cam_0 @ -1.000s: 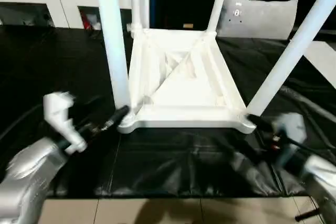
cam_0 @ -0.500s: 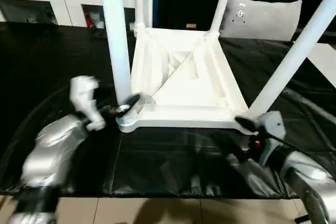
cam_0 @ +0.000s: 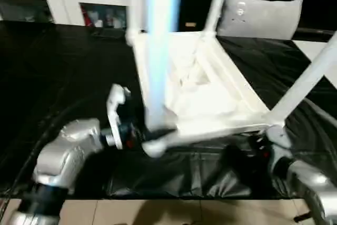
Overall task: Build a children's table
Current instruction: Rotate table base
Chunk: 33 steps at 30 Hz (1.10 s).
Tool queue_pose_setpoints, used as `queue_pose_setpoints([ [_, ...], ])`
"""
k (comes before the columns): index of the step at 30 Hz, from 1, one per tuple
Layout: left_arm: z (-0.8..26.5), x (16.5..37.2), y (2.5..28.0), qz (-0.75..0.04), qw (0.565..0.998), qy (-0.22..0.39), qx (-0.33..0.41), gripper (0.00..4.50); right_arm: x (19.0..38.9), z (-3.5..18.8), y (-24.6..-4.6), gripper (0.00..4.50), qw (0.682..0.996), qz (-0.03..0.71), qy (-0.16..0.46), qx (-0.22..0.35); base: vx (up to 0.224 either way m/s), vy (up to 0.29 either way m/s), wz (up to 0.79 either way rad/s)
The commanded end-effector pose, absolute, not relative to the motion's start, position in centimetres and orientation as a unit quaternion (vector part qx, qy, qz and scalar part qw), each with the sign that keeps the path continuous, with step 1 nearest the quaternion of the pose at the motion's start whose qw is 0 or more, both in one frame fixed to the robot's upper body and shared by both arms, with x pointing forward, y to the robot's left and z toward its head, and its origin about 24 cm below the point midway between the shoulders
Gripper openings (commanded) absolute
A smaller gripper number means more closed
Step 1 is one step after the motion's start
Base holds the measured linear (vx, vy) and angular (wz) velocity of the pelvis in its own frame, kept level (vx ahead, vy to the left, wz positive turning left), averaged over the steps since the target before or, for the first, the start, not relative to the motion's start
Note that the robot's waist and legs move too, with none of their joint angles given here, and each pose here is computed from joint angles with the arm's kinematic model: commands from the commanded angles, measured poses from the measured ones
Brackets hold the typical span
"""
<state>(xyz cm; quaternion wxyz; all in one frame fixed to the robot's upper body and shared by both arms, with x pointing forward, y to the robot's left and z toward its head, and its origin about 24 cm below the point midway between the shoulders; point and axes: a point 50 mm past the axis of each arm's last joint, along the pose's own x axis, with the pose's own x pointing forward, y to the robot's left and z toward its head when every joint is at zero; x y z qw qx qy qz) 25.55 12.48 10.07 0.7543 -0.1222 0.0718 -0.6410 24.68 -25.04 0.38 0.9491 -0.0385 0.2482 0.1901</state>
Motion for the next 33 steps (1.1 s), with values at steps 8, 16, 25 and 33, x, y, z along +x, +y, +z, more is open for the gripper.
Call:
queue_pose_setpoints([
  [8, 12.4, 23.3, 8.6, -0.732, 0.663, 0.052, -0.146, 4.40, 27.6, 0.8, -22.6, 4.50, 0.948, 0.235, 0.209, -0.044, 0.000, 0.000, 0.00],
  [16, 12.9, 23.4, 6.6, -0.749, 0.645, 0.048, -0.143, 4.40, 30.6, 2.8, -18.4, 4.50, 0.934, 0.308, 0.165, -0.074, 0.000, 0.000, 0.00],
  [25, 13.2, 24.7, 5.3, -0.734, 0.666, 0.030, -0.131, 4.40, 32.0, 3.5, -15.1, 4.50, 0.920, 0.354, 0.148, -0.082, 0.000, 0.000, 0.00],
  [33, 12.2, 29.5, 4.5, -0.581, 0.812, 0.004, -0.058, 4.40, 32.5, 3.5, -15.8, 4.50, 0.938, 0.309, 0.144, -0.067, 0.000, 0.000, 0.00],
])
